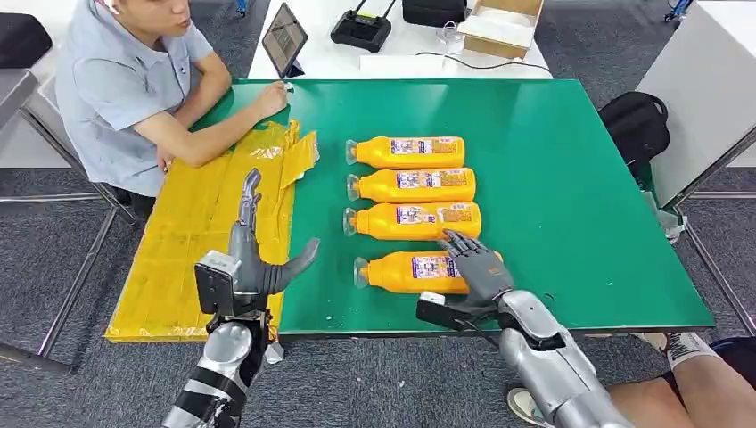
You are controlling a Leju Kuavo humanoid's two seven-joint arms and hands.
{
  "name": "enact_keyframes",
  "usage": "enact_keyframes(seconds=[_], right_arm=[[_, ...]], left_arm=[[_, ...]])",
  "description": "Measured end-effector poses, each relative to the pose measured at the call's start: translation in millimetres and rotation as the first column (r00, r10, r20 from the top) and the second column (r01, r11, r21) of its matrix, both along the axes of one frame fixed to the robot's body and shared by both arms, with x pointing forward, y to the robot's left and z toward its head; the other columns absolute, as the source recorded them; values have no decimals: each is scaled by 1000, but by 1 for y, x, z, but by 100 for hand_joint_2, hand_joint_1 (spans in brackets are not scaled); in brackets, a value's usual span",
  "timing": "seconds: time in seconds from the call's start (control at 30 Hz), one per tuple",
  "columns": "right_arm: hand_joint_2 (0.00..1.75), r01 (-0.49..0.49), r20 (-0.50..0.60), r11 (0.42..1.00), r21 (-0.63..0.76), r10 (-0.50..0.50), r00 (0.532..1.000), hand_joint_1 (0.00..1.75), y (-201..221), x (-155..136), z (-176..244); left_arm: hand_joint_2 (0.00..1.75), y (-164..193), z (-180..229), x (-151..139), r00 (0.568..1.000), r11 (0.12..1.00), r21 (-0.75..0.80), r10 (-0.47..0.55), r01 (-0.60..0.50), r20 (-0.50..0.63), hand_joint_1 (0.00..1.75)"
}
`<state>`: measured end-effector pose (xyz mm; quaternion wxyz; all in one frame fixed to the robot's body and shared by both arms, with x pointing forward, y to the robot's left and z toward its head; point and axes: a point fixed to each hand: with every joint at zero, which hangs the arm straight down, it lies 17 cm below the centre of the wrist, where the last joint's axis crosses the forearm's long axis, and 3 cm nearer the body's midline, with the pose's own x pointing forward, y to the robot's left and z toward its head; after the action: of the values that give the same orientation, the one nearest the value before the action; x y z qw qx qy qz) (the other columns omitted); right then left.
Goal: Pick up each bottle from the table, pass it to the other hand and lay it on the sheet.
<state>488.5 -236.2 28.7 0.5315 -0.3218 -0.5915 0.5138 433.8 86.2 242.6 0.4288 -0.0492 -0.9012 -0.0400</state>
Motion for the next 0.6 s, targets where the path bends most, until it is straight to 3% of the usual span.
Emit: enact_keyframes(seconds=[0.1,0.13,0.17,0.2,0.6], right_arm=[[175,10,-16,1000,-16,-10,1000,7,-4,2,-3],[175,12,-21,1000,-18,-12,1000,44,-4,2,-4],[175,14,-23,1000,-20,-14,1000,154,-5,3,-4],[175,17,-24,1000,-21,-17,1000,175,-6,3,-4],[175,21,-121,1000,6,-20,992,175,-11,-7,-26]], left_arm=[[175,2,0,1,1000,1000,-1,6,-6,-1,0],[175,2,0,1,1000,1000,-1,7,-7,-1,0],[175,3,0,1,1000,1000,-1,8,-8,-1,0],[175,3,0,1,1000,1000,-2,8,-8,-1,0],[175,5,-4,0,1000,1000,3,17,-17,-8,0]])
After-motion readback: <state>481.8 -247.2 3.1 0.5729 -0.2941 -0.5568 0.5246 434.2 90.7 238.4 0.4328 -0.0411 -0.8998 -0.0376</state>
